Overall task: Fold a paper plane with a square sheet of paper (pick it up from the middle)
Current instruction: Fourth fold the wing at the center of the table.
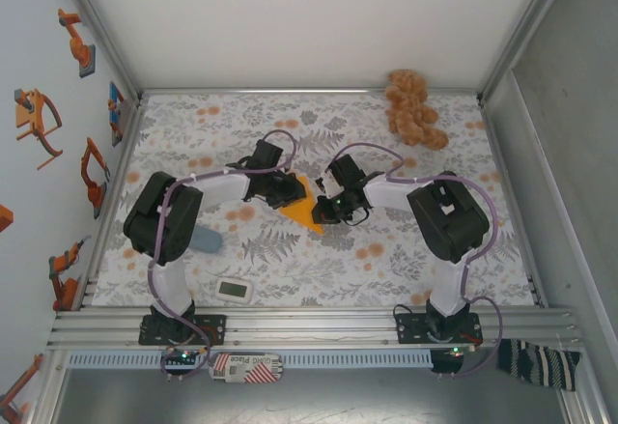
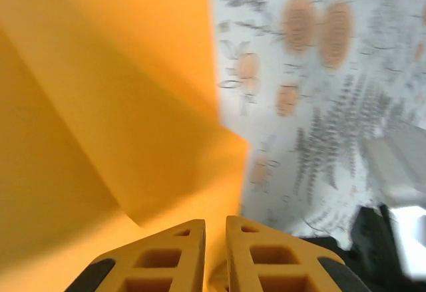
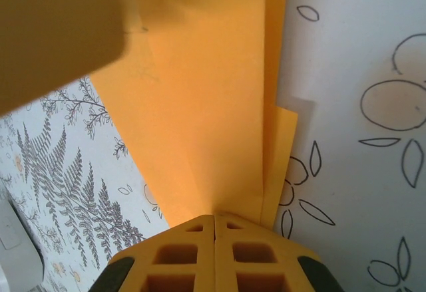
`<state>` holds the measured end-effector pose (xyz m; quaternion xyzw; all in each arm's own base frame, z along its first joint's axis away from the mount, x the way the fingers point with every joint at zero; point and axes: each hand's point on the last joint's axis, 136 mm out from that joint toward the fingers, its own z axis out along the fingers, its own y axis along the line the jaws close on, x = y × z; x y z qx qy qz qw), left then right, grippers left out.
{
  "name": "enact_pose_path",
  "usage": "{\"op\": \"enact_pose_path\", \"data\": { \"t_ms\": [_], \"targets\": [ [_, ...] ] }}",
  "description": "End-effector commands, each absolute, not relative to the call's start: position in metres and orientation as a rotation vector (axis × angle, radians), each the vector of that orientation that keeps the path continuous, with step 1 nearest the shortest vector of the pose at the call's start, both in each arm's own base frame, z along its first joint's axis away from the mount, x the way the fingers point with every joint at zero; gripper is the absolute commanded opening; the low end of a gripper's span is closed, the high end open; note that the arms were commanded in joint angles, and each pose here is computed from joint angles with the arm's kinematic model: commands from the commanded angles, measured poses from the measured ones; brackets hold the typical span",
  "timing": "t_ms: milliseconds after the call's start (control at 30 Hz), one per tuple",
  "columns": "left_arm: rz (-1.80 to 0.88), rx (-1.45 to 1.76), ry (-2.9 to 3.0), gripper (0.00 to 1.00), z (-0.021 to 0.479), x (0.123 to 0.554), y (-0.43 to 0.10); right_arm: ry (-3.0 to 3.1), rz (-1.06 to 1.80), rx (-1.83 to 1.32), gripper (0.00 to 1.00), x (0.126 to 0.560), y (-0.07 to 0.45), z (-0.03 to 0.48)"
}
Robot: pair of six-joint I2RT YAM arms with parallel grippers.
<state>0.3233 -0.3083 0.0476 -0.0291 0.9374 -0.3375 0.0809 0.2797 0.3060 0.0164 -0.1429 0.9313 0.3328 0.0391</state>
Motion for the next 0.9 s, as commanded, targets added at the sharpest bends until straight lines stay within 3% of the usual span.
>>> {"op": "enact_pose_path", "data": {
  "t_ms": [0,467,867],
  "targets": [
    [-1.012,0.038,2.755,0.15,0.057,0.313,-0.310,2.977,0.849,-0.423,0.00,0.265,0.283,-0.011],
    [-0.927,0.064,2.870,0.10,0.009,0.304,-0.317,3.011,0.828,-0.431,0.00,0.258,0.277,-0.017],
    [-0.689,0.007,2.951,0.12,-0.013,0.340,-0.257,3.150,0.593,-0.510,0.00,0.237,0.243,-0.043]
  ]
}}
